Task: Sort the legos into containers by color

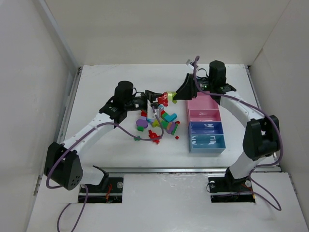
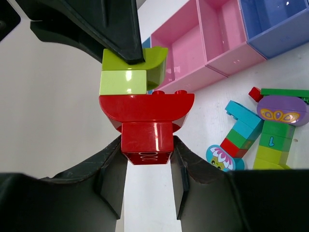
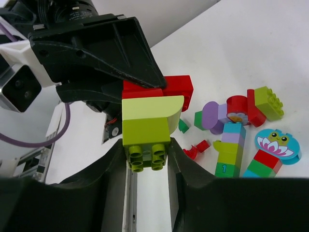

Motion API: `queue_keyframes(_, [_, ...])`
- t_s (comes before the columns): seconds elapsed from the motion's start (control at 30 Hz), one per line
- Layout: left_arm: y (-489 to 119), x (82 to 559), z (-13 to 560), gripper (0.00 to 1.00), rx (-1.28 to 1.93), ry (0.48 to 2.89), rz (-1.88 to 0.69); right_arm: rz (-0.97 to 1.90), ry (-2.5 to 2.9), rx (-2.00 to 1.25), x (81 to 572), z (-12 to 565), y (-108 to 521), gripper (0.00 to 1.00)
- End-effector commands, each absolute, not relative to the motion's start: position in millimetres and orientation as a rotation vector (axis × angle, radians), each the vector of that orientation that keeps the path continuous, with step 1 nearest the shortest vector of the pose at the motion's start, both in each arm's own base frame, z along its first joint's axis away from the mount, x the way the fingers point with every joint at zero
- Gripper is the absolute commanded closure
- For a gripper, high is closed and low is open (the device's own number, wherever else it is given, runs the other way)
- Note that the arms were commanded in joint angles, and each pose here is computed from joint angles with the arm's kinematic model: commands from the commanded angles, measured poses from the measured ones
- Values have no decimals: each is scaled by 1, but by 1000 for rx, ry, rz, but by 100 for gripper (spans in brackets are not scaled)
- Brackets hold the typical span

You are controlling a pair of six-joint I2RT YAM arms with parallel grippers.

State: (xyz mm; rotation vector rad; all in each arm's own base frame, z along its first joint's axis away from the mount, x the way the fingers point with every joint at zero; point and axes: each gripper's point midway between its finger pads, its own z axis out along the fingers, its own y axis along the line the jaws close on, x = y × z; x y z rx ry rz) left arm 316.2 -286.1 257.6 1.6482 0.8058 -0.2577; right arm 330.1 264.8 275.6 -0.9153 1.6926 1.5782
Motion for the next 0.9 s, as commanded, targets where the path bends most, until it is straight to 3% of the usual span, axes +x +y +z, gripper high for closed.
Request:
queue_keyframes(0.0, [-291,302,293,100,1606,672,-263,1550,1601,-978,329,299,264,72])
queue_keyframes(0.03, [-291,302,293,100,1606,672,-263,1555,1610,-974,330,295,264,79])
queue_keyframes(0.07, [-291,302,293,92,1606,672,-263,1561,1616,-968,330,295,264,85])
queue_keyframes(0.1, [-290,301,291,39,1611,680,-269,1561,1616,-968,330,295,264,91])
queue_keyframes(0.13, [-290,300,287,13,1627,676,-263,1567,1623,-962,330,296,264,98])
queue_keyframes(0.17, [-291,298,284,0,1646,669,-254,1560,1626,-954,331,295,264,100])
queue_keyframes(0.43, [-299,304,295,0,1642,623,-232,1508,1679,-879,347,288,274,100])
queue_keyframes(0.87, [-319,329,282,0,1596,768,-260,1496,1687,-857,350,295,285,100])
